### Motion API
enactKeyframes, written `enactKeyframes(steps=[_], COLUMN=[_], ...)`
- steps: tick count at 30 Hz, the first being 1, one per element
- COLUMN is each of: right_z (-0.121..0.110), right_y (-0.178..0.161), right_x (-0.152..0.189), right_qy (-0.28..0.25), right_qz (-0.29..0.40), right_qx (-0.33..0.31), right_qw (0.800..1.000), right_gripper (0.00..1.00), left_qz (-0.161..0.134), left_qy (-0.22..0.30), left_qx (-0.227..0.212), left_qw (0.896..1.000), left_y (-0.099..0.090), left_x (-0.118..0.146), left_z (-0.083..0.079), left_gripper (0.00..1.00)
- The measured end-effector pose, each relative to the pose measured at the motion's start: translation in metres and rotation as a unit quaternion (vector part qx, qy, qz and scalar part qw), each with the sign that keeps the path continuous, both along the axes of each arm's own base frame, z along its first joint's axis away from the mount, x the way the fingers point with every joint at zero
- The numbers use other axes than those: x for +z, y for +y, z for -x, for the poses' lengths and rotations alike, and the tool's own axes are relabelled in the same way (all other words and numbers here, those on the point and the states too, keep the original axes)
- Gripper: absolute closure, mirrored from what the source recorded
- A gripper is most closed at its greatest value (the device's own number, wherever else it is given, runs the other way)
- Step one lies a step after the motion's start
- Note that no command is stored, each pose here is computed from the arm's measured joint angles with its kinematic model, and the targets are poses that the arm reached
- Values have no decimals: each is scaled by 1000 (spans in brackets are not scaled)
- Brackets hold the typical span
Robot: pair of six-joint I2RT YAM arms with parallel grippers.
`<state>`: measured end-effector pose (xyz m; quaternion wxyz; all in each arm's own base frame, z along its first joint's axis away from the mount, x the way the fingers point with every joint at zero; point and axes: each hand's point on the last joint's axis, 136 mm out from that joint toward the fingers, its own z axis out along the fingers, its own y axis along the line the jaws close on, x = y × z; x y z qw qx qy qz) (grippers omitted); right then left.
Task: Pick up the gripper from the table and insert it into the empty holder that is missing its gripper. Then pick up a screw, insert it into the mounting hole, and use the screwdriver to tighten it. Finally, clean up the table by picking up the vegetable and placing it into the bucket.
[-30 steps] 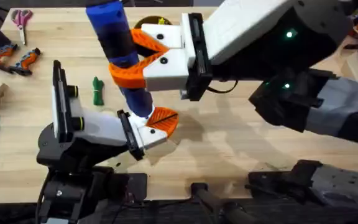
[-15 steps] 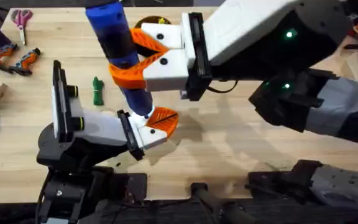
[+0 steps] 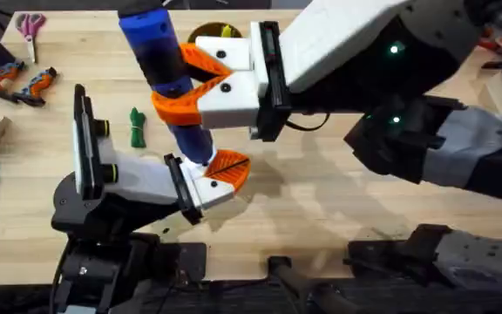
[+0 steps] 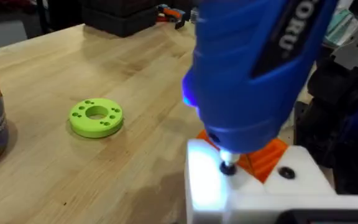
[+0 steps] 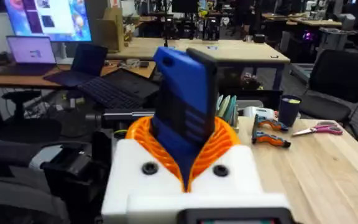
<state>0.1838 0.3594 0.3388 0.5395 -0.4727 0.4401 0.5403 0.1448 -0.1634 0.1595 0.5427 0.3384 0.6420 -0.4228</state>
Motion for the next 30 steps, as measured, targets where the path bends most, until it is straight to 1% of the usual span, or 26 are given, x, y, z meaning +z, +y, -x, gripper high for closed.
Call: enactKeyframes(steps=[10, 14, 17, 24, 27, 30], right_z=[0, 1, 1, 0, -5, -19], right_y=[0, -1, -1, -3, -7, -9], right_x=[0, 4, 14, 62, 68, 55], right_qy=[1, -8, -19, -61, -68, -50], right_qz=[1, -8, -19, -60, -63, -36], right_qx=[0, 0, 0, -2, -7, -21], right_qw=[1000, 1000, 1000, 996, 996, 998], right_gripper=[973, 973, 973, 973, 973, 973], left_qz=[0, 0, 0, 0, 0, 0], left_qy=[0, 0, 0, 0, 0, 0], left_qx=[0, 0, 0, 0, 0, 0], left_qw=[1000, 1000, 1000, 1000, 1000, 1000], left_y=[0, 0, 0, 0, 0, 0], left_x=[0, 0, 0, 0, 0, 0], left_z=[0, 0, 0, 0, 0, 0], left_gripper=[995, 995, 995, 995, 995, 995])
